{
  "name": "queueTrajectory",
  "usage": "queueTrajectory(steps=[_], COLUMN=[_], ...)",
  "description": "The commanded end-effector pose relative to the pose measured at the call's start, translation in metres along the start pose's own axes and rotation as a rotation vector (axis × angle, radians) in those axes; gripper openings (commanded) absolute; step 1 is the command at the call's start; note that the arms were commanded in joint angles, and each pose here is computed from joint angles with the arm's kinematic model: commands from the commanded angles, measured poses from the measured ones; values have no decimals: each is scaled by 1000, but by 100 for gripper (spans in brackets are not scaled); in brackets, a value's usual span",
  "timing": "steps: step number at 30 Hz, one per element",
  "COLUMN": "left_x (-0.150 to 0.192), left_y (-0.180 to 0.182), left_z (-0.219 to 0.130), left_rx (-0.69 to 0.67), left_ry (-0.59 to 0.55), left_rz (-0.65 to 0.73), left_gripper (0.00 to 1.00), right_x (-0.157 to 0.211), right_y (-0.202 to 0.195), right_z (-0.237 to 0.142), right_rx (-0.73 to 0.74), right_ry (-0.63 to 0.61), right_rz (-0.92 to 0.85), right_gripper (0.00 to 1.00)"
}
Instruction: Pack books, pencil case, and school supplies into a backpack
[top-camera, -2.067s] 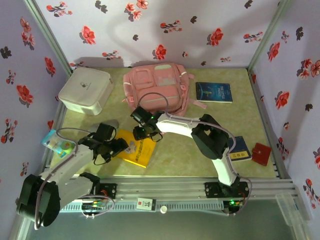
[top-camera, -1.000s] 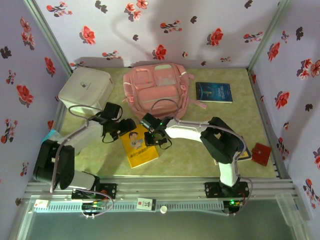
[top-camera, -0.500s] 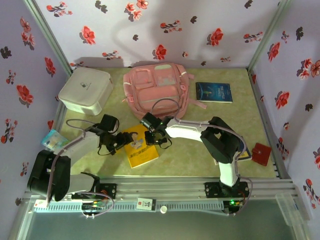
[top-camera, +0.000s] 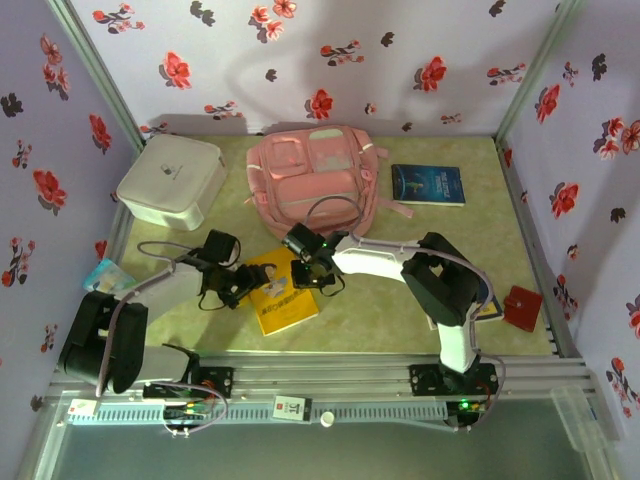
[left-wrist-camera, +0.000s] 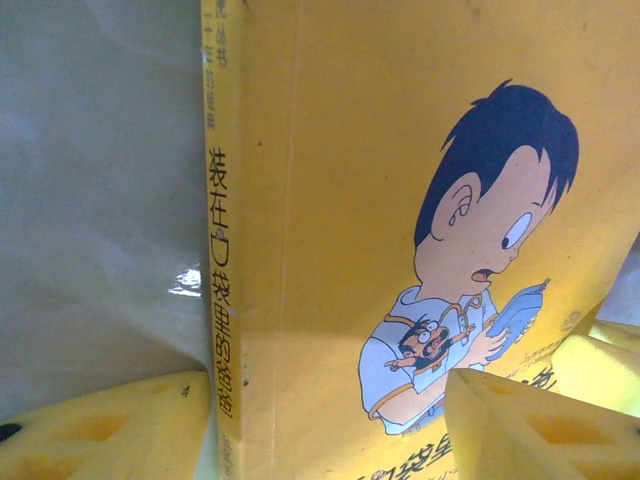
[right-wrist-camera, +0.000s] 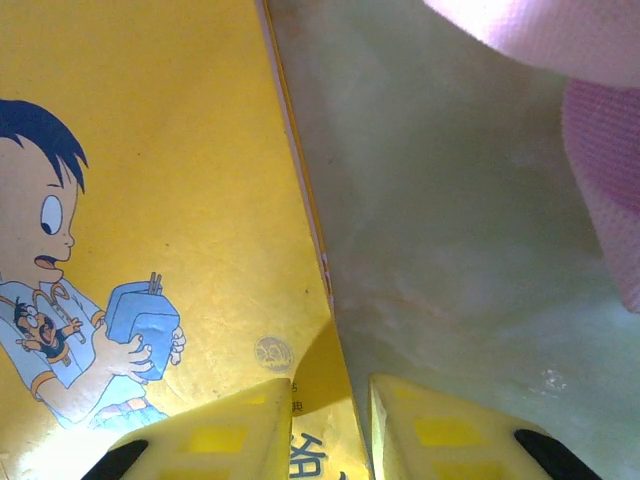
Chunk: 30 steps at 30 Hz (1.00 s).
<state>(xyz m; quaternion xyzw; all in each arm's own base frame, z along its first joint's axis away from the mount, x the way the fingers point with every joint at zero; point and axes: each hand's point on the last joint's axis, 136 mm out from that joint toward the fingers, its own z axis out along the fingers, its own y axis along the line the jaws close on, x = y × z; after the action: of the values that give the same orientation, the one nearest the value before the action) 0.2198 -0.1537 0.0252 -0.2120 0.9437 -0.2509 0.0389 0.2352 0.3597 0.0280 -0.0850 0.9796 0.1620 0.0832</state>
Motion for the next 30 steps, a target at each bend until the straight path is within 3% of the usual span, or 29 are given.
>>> queueTrajectory(steps=[1,14,19,30], left_x=[7,5,8,9], left_y=[4,-59,-70,-92], left_z=[7,-32,-56,-48], left_rx=[-2,232,247,309], left_ry=[28,15,3,25], left_rz=[-6,68,80,117], left_gripper=[64,54,51,39], right_x=[6,2,1,2], right_y=[-23,-28,-30,-33], right_z=[15,22,23,27], right_rx=[74,88,94,95], right_ry=[25,24,23,31], right_rz=[39,57,56,59], right_gripper=[26,25,25,25])
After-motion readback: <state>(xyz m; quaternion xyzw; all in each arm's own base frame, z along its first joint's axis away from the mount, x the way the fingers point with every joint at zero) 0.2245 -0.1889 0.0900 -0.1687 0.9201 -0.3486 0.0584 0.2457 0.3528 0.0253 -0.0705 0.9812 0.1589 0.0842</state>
